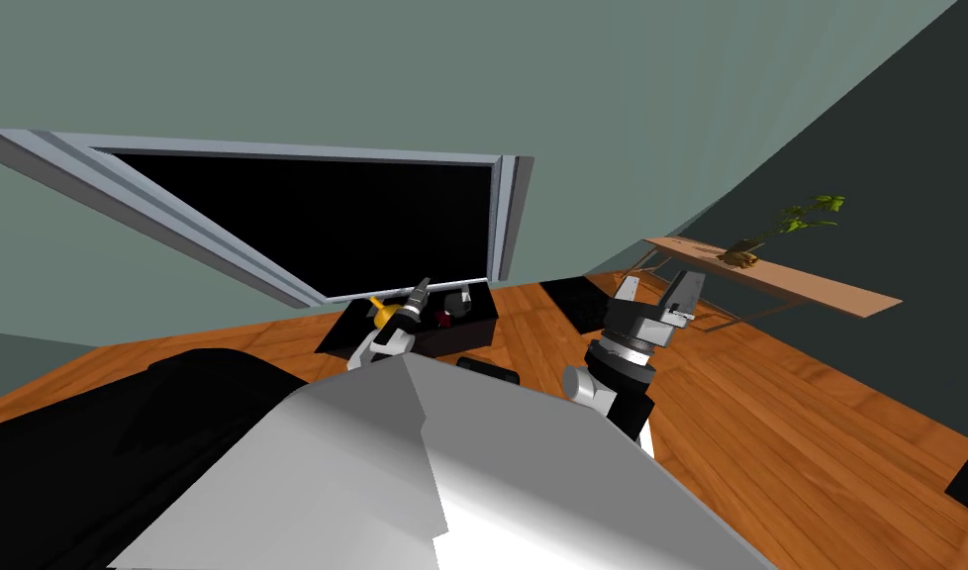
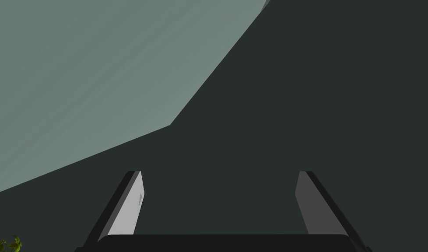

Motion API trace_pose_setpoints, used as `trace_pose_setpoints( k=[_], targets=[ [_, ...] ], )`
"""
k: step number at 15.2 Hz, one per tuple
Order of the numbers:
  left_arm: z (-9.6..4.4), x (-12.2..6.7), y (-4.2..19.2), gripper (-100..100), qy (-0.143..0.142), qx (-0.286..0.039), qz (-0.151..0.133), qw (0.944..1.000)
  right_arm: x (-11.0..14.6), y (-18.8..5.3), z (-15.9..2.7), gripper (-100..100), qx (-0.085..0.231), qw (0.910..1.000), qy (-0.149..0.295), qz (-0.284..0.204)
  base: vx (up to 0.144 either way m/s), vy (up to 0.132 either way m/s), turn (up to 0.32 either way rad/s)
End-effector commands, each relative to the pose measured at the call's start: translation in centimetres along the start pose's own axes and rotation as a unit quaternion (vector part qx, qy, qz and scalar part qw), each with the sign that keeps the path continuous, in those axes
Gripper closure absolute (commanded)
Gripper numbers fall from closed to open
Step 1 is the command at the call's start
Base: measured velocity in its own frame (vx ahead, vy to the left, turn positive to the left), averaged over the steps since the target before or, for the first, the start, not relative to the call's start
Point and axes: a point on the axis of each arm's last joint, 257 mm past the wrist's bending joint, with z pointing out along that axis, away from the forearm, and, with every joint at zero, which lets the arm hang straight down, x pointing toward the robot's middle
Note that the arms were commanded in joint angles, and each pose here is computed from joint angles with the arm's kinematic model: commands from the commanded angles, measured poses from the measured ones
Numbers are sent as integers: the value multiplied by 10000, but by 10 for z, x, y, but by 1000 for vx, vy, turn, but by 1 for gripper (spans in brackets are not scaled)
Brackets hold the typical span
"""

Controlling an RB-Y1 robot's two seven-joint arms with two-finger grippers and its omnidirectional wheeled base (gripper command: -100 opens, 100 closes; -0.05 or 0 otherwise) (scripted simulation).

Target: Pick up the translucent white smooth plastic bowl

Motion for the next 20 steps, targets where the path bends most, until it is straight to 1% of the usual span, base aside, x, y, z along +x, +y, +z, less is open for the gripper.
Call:
trace_pose_setpoints(
  k=[1,2,3,4,5,6,7,8,9,10,11,12,13,14,15,16,17,18,19,20],
  targets=[
    [1,-1,20,-100,6,-300,-33,9995,0,0,0,0,0,10000,0,0,72,-55,18],
    [1,-5,35,-100,-10,-496,-79,9987,0,0,0,0,0,10000,0,0,76,-54,20],
    [1,-4,40,-100,0,-591,-80,9982,0,0,0,0,0,10000,0,0,76,-51,17],
    [1,-4,41,-100,2,-609,-80,9981,0,0,0,0,0,10000,0,0,52,-37,9],
    [0,-7,57,-100,-14,-851,-135,9963,0,0,0,0,0,10000,0,0,57,-37,11],
    [-1,-7,61,-100,-7,-918,-136,9957,0,0,0,0,0,10000,0,0,62,-42,14],
    [-1,-7,61,-100,-7,-918,-136,9957,0,0,0,0,0,10000,0,0,40,-35,7],
    [-2,-10,78,-100,-24,-1181,-201,9928,0,0,0,0,0,10000,0,0,49,-44,10],
    [-3,-9,81,-100,-19,-1226,-202,9922,0,0,0,0,0,10000,0,0,50,-43,-11],
    [-5,-12,97,-100,-42,-1462,-275,9889,0,0,0,0,0,10000,0,0,63,-54,-14],
    [-6,-12,100,-100,-35,-1530,-276,9878,0,0,0,0,0,10000,0,0,72,-53,6],
    [-8,-15,114,-100,-65,-1730,-356,9842,0,0,0,0,0,10000,0,0,80,-50,23],
    [-10,-14,119,-100,-54,-1830,-358,9825,0,0,0,0,0,10000,0,0,78,-58,43],
    [-10,-14,119,-100,-54,-1830,-358,9825,0,0,0,0,0,10000,0,0,57,-43,13],
    [-13,-17,135,-100,-81,-2070,-446,9773,0,0,0,0,0,10000,0,0,61,-47,7],
    [-14,-16,137,-100,-75,-2122,-447,9762,0,0,0,0,0,10000,0,0,60,-58,5],
    [-14,-16,137,-100,-75,-2122,-447,9762,0,0,0,0,0,10000,0,0,43,-47,12],
    [-18,-18,152,-100,-104,-2352,-540,9704,0,0,0,0,0,10000,0,0,52,-41,15],
    [-20,-18,155,-100,-98,-2407,-542,9690,0,0,0,0,0,10000,0,0,60,-48,17],
    [-23,-20,168,-100,-129,-2609,-639,9632,0,0,0,0,0,10000,0,0,73,-59,7]
  ],
)
